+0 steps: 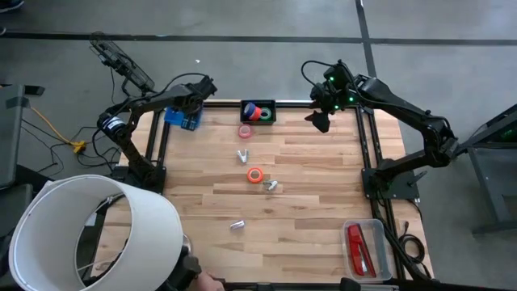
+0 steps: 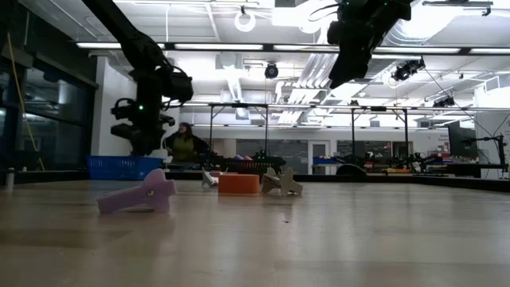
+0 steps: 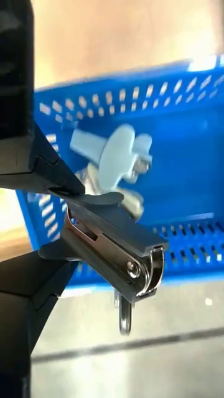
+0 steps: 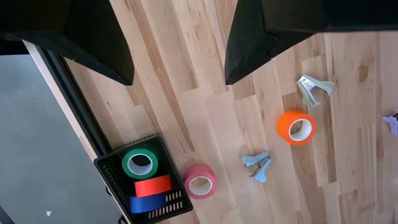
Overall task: Pick and place Stapler, Stapler remover, tape
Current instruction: Put the black staple remover into the blue bin, then put the light blue staple remover into the blue bin
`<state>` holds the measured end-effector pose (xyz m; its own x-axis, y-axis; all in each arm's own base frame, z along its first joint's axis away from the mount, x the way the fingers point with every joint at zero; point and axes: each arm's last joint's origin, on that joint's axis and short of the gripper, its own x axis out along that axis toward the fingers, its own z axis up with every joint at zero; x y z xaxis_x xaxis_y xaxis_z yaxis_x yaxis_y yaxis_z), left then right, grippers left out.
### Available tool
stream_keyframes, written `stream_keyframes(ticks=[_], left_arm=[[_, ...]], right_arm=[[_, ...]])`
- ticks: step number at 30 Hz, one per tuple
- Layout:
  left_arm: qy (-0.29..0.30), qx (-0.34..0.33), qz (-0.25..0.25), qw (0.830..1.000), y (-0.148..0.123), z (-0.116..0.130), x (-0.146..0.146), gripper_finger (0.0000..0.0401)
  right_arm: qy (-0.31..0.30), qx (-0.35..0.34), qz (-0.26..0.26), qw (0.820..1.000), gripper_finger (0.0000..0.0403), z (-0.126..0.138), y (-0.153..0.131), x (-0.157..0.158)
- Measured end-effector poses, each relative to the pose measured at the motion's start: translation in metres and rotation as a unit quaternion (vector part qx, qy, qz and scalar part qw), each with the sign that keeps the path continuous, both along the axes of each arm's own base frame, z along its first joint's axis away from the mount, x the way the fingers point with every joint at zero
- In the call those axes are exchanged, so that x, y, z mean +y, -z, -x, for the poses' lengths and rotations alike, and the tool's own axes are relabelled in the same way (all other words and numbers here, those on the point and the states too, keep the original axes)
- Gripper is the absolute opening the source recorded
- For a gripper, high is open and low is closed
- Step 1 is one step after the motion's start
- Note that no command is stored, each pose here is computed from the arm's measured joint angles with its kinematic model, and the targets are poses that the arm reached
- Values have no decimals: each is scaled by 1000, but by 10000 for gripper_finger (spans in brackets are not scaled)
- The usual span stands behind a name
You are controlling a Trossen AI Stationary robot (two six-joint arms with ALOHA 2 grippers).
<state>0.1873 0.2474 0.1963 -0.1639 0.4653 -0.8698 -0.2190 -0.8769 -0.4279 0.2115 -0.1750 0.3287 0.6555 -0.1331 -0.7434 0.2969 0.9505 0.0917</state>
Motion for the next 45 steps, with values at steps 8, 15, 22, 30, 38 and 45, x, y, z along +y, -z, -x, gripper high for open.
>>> stream_keyframes(ticks=[8,15,22,30,38,45], left_arm=[[-1,4,23,1000,1,2,-3,132],[24,12,31,999,1,2,-4,132],[44,35,18,998,1,2,-2,150],[56,36,31,997,1,2,-3,249],[55,38,30,997,1,2,-3,284],[70,40,20,997,-5,0,0,284]], right_arm=[[-1,3,-2,1000,243,0,0,0],[-2,3,-1,1000,243,0,0,0],[-6,2,0,1000,243,0,0,0],[-9,3,2,1000,243,0,0,0],[-10,3,3,1000,243,0,0,0],[-10,3,3,1000,243,0,0,1]])
